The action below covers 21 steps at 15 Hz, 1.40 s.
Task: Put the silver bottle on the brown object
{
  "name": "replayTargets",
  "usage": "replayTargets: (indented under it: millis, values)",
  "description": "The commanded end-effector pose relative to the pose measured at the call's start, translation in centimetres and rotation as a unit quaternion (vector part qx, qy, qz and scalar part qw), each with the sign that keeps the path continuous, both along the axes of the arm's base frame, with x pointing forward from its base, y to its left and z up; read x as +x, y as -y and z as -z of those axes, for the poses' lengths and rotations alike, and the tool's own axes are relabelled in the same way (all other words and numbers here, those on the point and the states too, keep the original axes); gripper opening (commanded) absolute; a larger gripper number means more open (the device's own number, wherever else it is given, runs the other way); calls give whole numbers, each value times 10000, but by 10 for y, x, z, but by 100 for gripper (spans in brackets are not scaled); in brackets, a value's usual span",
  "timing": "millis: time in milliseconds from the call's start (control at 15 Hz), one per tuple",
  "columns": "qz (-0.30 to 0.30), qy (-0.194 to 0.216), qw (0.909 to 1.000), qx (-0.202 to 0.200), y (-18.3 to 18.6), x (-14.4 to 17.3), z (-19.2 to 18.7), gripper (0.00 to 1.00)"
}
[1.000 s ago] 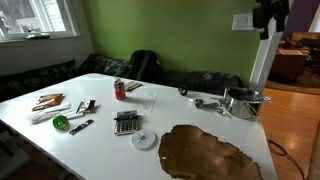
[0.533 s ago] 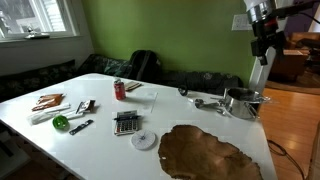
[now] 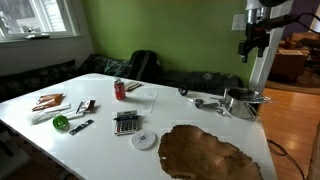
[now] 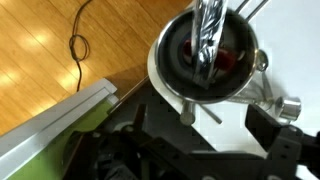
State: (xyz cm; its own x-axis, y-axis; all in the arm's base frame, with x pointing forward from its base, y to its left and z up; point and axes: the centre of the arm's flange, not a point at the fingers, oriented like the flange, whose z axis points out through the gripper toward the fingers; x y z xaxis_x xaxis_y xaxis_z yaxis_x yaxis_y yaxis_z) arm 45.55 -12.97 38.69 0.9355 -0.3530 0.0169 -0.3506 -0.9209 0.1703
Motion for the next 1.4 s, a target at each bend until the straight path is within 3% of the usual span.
replayTargets:
  millis: [0, 200, 400, 467, 600, 800, 1133, 1333]
  values:
    - [571, 789, 9951, -199, 46, 17, 67, 100]
    - [1203, 857, 9890, -14, 74, 23, 116, 100]
    - [1686, 338, 9829, 660, 87, 27, 168, 100]
    - [1499, 502, 9869, 310, 75, 6, 142, 100]
    - [1632, 339, 9846, 518, 75, 11, 169, 100]
    - [1656, 371, 9840, 542, 75, 18, 169, 100]
    - [1926, 895, 9724, 964, 75, 26, 145, 100]
    - [1965, 1343, 9664, 974, 89, 46, 150, 100]
